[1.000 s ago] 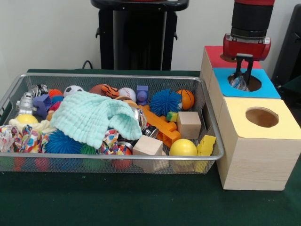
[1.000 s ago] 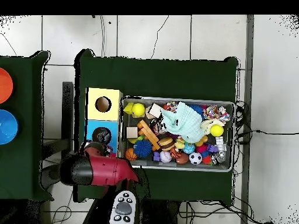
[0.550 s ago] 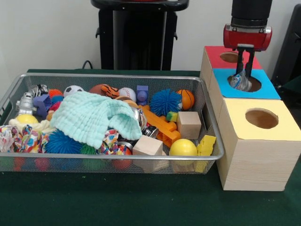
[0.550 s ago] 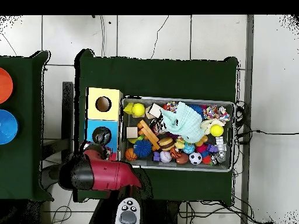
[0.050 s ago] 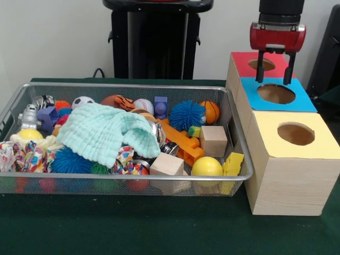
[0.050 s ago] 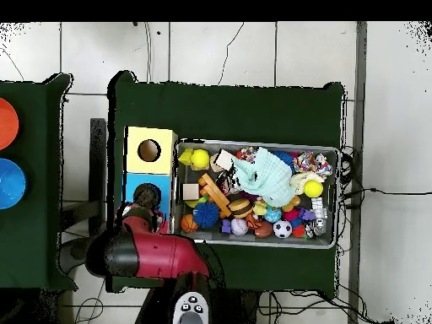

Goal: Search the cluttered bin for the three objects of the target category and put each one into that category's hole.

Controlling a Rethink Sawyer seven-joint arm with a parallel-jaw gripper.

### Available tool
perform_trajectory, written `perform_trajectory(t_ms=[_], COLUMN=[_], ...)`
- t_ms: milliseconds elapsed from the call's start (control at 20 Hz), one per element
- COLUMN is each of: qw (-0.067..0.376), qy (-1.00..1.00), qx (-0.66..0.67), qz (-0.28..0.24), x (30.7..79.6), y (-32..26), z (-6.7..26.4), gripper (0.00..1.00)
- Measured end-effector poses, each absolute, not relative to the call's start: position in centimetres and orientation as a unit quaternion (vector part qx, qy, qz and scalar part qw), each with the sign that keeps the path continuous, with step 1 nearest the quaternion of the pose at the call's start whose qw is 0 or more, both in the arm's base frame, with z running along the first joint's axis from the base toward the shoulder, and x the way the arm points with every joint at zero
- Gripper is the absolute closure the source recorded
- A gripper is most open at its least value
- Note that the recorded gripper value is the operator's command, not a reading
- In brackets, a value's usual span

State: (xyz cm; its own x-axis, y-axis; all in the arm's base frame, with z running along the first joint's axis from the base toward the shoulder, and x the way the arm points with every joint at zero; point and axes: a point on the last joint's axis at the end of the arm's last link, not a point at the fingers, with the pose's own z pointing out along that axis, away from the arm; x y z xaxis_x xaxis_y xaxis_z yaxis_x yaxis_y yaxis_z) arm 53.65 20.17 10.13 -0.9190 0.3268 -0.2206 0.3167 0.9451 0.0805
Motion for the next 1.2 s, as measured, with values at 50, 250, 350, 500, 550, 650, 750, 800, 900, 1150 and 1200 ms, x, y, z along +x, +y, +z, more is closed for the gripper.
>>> perform_trajectory(t_ms=[50,250,350,500,550,650,750,800,900,1150,1200], qw=[0.122,0.137,0.143,0.150,0.155,0.165,0.178,0.183,0.197,0.213,0.213], qy=[0.978,0.976,0.975,0.974,0.973,0.972,0.969,0.968,0.965,0.961,0.960], qx=[0.166,0.167,0.167,0.167,0.168,0.169,0.170,0.170,0.170,0.175,0.179], qz=[0.020,0.018,0.018,0.019,0.019,0.019,0.019,0.019,0.018,0.016,0.016], x=[53.8,54.1,54.2,54.4,54.6,54.8,55.2,55.4,55.8,56.7,56.9], y=[20.0,19.6,19.6,19.5,19.4,19.3,19.1,19.0,18.6,16.7,15.9], z=[10.2,10.3,10.3,10.6,10.8,11.1,11.4,11.6,12.0,13.1,13.4], gripper=[0.00,0.00,0.00,0.00,0.00,0.00,0.00,0.00,0.00,0.00,0.00])
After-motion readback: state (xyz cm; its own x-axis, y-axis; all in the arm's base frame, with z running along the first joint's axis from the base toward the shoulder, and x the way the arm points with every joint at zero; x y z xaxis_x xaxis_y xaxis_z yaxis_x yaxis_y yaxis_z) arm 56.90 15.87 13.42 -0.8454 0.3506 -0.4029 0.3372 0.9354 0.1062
